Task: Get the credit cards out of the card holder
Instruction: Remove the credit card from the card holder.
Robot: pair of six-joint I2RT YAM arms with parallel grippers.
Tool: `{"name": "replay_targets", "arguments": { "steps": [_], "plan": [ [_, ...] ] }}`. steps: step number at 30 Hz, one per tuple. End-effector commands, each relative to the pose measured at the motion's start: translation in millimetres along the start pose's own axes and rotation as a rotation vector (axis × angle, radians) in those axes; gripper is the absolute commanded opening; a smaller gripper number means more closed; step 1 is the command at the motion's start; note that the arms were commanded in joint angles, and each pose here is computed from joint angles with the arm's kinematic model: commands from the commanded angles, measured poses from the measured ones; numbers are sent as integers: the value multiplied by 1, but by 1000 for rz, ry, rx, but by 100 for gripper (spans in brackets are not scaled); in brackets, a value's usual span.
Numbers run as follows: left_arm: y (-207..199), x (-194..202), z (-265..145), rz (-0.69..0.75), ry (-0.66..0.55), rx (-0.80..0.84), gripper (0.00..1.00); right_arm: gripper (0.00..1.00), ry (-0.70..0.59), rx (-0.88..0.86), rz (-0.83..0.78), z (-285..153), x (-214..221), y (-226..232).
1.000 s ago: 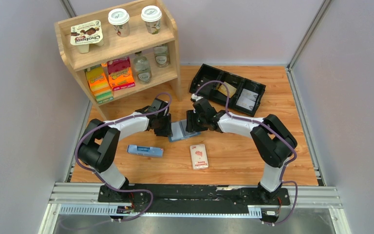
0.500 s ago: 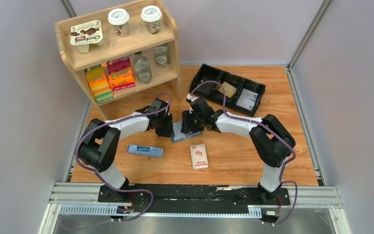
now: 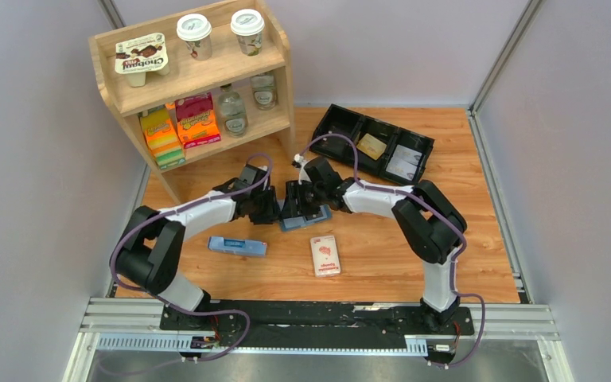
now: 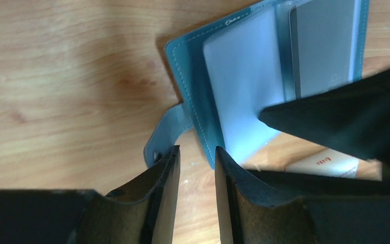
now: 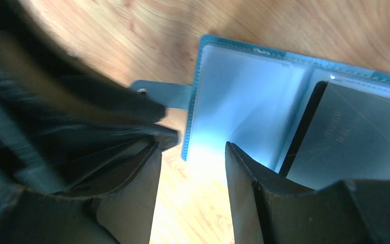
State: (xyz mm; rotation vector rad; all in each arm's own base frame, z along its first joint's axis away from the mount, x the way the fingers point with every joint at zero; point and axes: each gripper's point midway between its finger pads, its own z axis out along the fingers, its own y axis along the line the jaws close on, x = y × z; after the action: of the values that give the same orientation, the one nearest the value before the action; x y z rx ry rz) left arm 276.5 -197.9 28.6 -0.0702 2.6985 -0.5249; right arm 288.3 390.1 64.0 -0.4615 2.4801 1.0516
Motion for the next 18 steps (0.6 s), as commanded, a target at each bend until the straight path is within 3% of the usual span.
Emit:
{"name": "replay_targets", "arguments": {
  "steps": [1,6,11,18],
  "plan": [
    [3,-21,-29,-86,-142,-6,40,51,21,1,59,17,3,-5],
    [-3,-38,-56,-109,-251,15,41,41,16,50,71,16,1,-17],
    [-28,-58,-66,-98,-286,106,41,39,-75,37,-5,-9,-29,2],
    [-60,-72,-55,-149,-239,218,41,36,-205,316,-9,-49,-60,-48]
  ]
}}
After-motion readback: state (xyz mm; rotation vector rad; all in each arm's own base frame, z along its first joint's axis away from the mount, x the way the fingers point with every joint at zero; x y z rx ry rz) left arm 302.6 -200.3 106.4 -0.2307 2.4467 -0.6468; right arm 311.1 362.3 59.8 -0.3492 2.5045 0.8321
